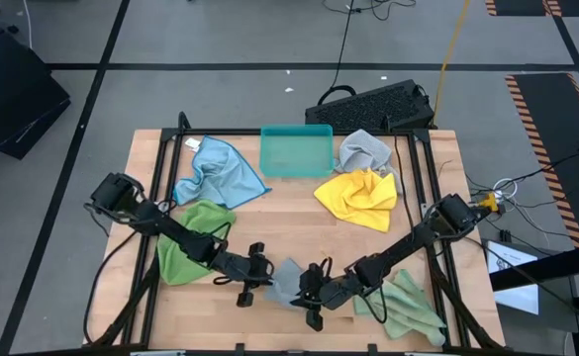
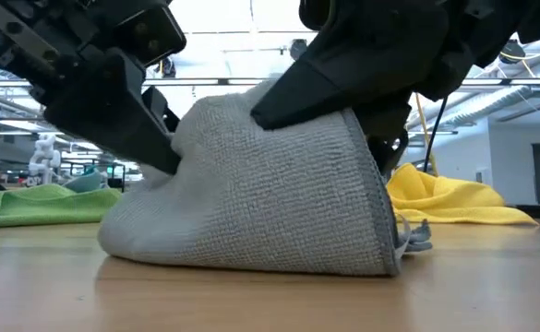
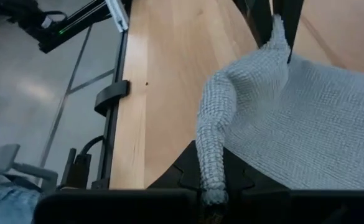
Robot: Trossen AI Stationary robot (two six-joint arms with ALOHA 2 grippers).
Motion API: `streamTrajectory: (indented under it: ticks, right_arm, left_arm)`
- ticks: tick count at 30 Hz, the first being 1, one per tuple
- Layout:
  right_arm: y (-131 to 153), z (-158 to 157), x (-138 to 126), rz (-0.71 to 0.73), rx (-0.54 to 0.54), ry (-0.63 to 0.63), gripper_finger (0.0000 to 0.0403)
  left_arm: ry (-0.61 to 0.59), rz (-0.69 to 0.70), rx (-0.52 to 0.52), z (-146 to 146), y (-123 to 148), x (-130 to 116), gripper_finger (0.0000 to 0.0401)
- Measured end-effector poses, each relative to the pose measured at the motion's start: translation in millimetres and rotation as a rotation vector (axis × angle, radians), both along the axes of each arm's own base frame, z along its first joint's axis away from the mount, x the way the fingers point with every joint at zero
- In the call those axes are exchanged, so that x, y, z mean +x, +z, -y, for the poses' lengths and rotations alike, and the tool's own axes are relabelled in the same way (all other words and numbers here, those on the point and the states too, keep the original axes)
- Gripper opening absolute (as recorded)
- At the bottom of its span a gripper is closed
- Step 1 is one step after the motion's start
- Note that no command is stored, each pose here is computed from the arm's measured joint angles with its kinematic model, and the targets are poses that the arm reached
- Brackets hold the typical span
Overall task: Fold microfiber towels
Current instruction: Fold the dark gray microfiber towel
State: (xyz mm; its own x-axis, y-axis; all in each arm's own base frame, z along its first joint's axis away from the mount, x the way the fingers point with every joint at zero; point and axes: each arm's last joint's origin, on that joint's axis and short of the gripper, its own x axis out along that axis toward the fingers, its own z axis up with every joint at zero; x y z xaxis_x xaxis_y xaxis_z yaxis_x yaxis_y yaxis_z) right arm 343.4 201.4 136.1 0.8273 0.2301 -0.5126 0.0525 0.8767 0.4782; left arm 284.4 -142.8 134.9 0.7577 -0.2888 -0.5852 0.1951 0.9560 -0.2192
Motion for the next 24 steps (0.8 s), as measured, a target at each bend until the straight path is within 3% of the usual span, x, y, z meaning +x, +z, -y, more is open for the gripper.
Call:
streamTrajectory:
  ticks: [6, 10, 14, 21, 24]
  right_arm:
    - [9, 6, 3, 0.049, -0.071, 0.031, 0.0011]
    - [19, 14, 5, 0.081, -0.13, 0.023, 0.0011]
    - [36, 20, -3, 0.055, -0.209, 0.052, 0.0011]
    - [55, 39, -11, 0.026, -0.42, -0.001, 0.0011]
    - [53, 44, -9, 0.021, -0.432, -0.028, 0.0011]
  left_arm:
    - [-0.114, 0.103, -0.004, 12, 31, -12, 0.0017]
    - [-0.108, 0.185, 0.042, 10, 56, -22, 0.0011]
    - [-0.054, 0.182, 0.114, 1, 71, -34, 0.0007]
    - [0.025, 0.165, 0.165, -11, 76, -36, 0.0011]
    - [0.031, 0.134, 0.165, -10, 69, -34, 0.0006]
